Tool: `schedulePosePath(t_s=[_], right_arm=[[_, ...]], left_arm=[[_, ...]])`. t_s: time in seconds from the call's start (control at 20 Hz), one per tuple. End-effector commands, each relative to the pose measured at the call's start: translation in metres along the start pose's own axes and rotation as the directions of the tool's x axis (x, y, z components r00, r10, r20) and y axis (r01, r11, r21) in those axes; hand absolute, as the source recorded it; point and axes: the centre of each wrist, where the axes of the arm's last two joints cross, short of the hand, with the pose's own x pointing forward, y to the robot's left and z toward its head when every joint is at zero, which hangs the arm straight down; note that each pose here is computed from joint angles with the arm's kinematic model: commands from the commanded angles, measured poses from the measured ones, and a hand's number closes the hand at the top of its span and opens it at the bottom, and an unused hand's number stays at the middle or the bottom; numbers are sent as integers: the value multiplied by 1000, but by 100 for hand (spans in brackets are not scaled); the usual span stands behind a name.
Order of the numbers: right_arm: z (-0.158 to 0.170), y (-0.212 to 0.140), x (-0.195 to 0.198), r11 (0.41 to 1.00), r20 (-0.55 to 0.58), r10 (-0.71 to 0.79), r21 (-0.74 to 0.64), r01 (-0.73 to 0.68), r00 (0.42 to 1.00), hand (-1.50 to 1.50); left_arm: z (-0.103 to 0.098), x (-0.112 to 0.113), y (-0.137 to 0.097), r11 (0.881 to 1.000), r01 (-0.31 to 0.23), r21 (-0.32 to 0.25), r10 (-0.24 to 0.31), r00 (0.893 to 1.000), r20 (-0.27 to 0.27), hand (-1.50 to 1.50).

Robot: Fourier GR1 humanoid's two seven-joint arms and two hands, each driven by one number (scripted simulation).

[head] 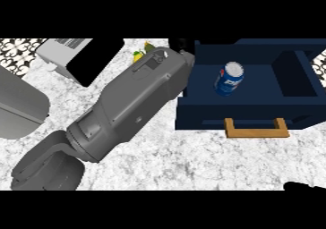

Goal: Pick up the can, place it into the drawer and close the drawer

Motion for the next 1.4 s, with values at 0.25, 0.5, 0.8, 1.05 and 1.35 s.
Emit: schedulePosePath(t_s=[0.25,0.5,0.8,1.05,1.35], right_arm=[[-70,63,-18,970,34,227,77,-229,973,-150],[-108,86,-43,936,58,324,127,-329,944,-150],[-127,126,-56,854,105,457,226,-469,883,-150],[-139,157,-91,829,61,517,212,-517,854,-150],[-150,175,-124,806,21,558,225,-547,830,-150]], left_arm=[[-5,7,6,1000,18,23,-18,1000,-25,-150],[-10,16,18,999,20,45,-19,1000,-16,-150],[-13,19,40,998,46,34,-46,999,-16,-150],[-13,17,61,997,41,70,-40,999,-16,-150],[-9,14,88,996,41,78,-40,999,-14,-150]])
